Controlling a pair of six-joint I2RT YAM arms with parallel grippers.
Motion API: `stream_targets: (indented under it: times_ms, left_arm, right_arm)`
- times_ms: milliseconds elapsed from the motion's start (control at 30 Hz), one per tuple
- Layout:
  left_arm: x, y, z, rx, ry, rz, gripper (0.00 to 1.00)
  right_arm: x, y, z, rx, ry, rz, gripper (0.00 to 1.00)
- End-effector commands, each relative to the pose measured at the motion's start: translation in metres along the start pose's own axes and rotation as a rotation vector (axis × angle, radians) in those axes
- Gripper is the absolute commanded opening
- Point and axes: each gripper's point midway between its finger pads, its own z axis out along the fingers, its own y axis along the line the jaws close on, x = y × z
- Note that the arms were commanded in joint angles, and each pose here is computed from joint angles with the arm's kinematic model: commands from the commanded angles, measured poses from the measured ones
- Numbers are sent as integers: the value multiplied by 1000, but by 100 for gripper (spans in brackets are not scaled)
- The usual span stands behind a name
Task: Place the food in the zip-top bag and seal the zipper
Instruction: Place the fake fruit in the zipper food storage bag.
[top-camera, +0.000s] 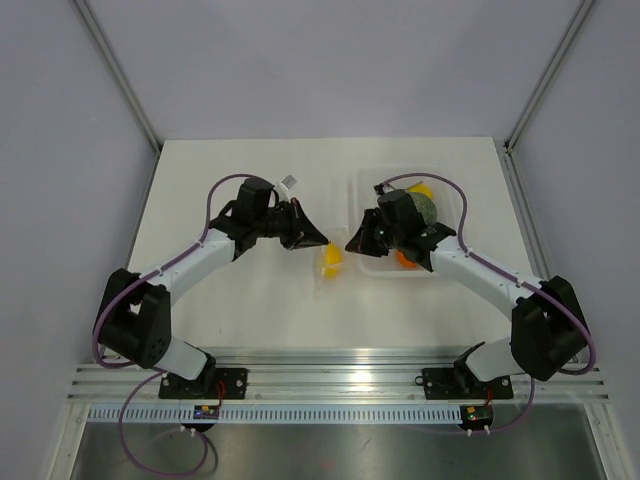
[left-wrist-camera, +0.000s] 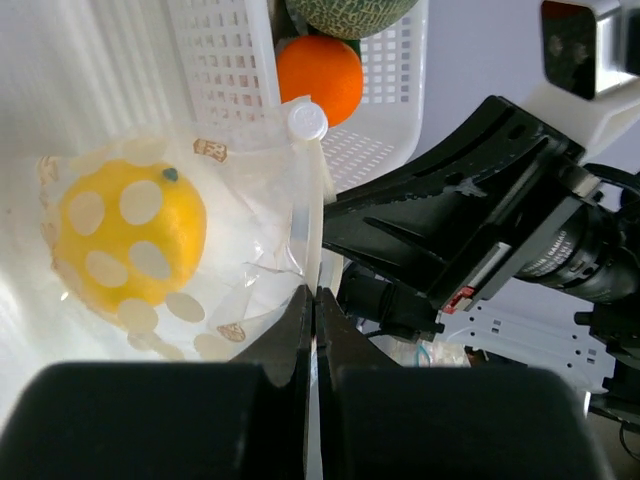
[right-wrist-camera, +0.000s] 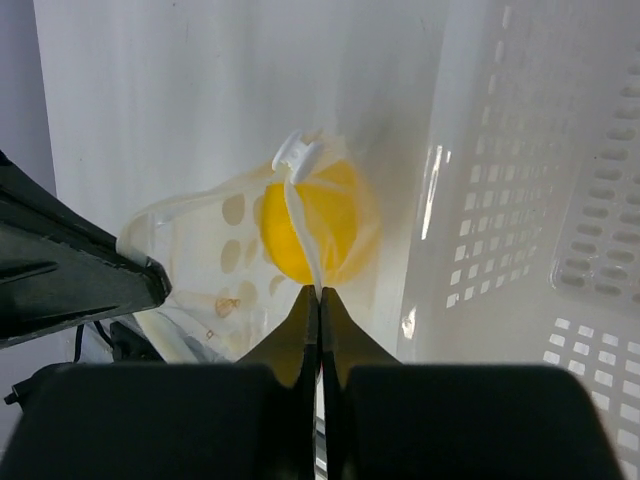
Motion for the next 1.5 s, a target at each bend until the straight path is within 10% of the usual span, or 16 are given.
stream_targets:
  times_ms: [0,133,200,267,567,767,1367,1467]
  left_arm:
    - [-17,-15,-20,-71,-34,180,0]
    - [-18,-15,-33,-146,6,303,3]
    - [-13,-13,-39,-167,41,347,49]
    - [-13,-15,-48,-186,27,391,60]
    - [-15,16,-88,-405,-57,540,36]
    - [2,18,-89,-571,-177,680,79]
    - [10,30,-10,-651,-159,811,70]
    - [5,26,-9,-643,-190,808,47]
  right_arm:
    - [-34,44,-8,-103,-71,-65,0]
    - [-47,64,0,-140,-88,-77,0]
    - [-41,62,14,-144,-57,-55,0]
    - [-36,57,30,-140,-34,-33,0]
    - [-25,58,48,-172,6,85,0]
    - [-30,58,45,-162,-15,98,0]
    - [-31,65,36,-184,-16,111,0]
    - [-29,63,34,-182,-12,110,0]
